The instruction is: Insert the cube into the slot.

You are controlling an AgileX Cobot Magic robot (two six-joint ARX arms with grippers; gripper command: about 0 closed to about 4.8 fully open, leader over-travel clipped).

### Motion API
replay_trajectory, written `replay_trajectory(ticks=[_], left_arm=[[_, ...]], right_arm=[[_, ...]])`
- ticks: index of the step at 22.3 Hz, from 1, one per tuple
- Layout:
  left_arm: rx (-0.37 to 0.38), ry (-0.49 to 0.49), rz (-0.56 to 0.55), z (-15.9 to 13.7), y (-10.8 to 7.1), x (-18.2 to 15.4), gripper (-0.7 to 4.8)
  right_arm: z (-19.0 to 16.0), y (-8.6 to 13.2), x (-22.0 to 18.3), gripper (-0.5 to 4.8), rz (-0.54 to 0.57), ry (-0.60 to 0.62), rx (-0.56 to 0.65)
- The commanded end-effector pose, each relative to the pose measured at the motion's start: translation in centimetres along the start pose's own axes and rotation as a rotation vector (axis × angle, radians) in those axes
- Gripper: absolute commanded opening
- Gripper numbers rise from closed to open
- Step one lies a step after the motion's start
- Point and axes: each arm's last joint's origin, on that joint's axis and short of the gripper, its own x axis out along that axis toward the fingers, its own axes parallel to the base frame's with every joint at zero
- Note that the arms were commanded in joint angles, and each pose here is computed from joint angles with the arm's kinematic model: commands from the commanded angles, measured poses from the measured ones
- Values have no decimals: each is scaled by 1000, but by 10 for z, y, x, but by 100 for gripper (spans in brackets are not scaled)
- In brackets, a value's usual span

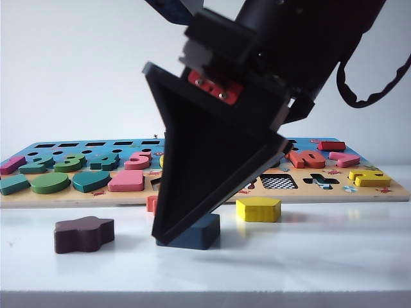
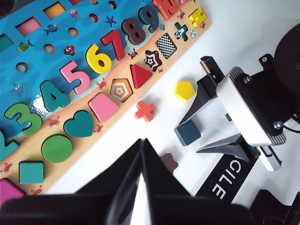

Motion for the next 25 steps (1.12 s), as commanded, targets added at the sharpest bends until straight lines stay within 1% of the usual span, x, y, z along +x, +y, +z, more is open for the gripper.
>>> replay_trajectory(ticks=[1, 7, 12, 13, 17, 20, 22, 24, 25], left_arm=[[10, -13, -4, 2, -1, -2, 17], [10, -13, -4, 2, -1, -2, 17], [10, -13, -4, 2, -1, -2, 17], [11, -14, -4, 2, -1, -2, 17], [11, -14, -4, 2, -1, -2, 17], [15, -21, -3, 3, 0, -1, 17], [19, -28, -3, 3, 0, -1, 17], [21, -34, -2, 4, 0, -2, 17], [23, -36, -2, 4, 0, -2, 17]], right_arm=[[2, 0, -1, 239, -5, -16, -5], [2, 0, -1, 172, -18, -14, -5], [2, 0, -1, 160, -27, -13, -5], [2, 0, -1, 144, -29, -13, -5], [3, 0, -4, 143, -31, -22, -6], [9, 0, -13, 143, -33, -32, -12], [16, -2, -24, 143, -41, -49, -37], [23, -6, -37, 143, -73, -69, -55], [27, -10, -49, 143, -119, -81, -86]])
